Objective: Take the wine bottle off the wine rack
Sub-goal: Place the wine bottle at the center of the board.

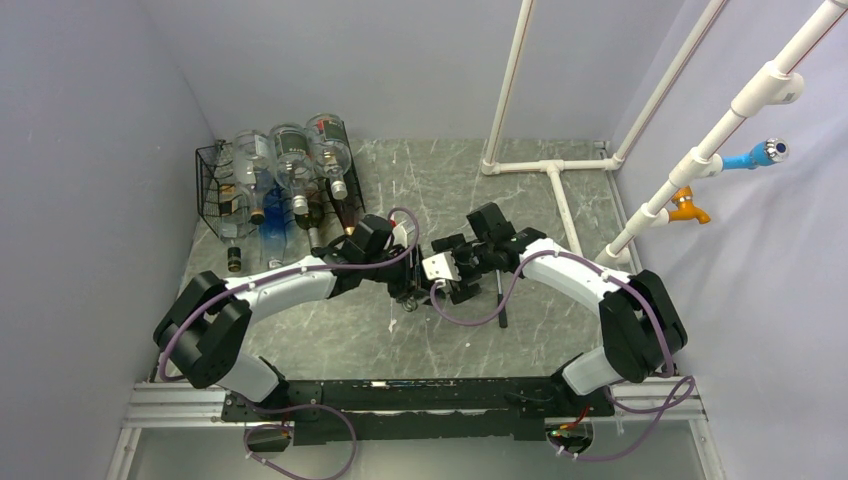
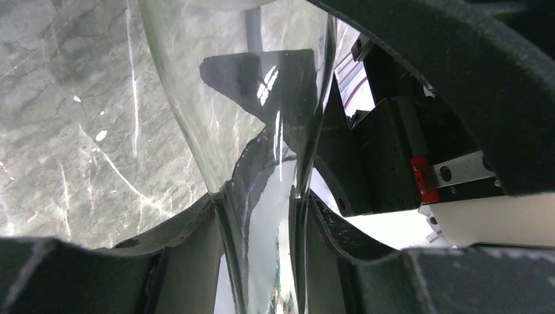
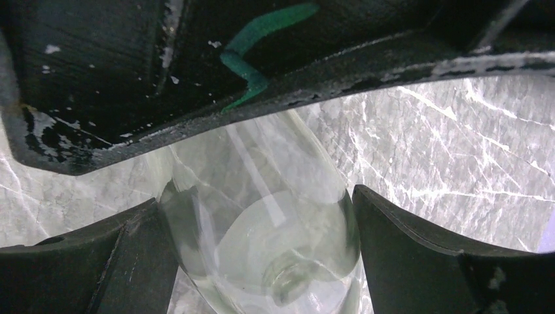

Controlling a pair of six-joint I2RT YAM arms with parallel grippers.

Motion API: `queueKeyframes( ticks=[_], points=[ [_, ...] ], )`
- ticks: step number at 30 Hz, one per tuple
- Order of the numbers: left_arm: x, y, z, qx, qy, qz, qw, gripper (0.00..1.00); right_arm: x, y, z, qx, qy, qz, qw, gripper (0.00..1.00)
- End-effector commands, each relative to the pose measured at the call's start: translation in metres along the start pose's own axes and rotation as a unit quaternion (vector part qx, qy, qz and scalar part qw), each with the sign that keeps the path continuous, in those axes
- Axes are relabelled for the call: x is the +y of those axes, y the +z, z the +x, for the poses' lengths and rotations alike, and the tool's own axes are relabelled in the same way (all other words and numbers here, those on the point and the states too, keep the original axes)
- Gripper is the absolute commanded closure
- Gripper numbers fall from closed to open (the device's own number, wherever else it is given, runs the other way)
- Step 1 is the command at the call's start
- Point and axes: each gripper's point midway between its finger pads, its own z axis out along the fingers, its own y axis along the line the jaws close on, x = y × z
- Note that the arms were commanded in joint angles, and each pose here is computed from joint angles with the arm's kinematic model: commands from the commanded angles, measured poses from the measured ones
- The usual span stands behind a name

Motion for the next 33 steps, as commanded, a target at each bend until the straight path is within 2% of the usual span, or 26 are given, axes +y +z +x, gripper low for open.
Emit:
queueKeyframes(
  ticks=[1, 8, 17, 33],
  points=[
    [-0.076, -0.026, -0.012, -0.038, 0.099, 0.126, 0.986, 0.86, -0.002, 0.001, -0.008, -0.018, -0.003, 0.002, 1.0, 0.32],
    [-0.074, -0.029, -0.008, -0.041, 0.097, 0.127, 0.986, 0.55, -0.001, 0.001, -0.018, -0.043, 0.013, -0.003, 0.999, 0.45],
    [-0.072, -0.032, -0.006, -0.04, 0.097, 0.125, 0.987, 0.3, -0.001, 0.002, -0.021, -0.053, 0.027, -0.005, 0.998, 0.48],
    [-0.064, -0.057, -0.006, -0.082, 0.117, 0.108, 0.984, 0.16, -0.003, -0.009, -0.036, -0.104, 0.067, -0.006, 0.992, 0.5]
  ],
)
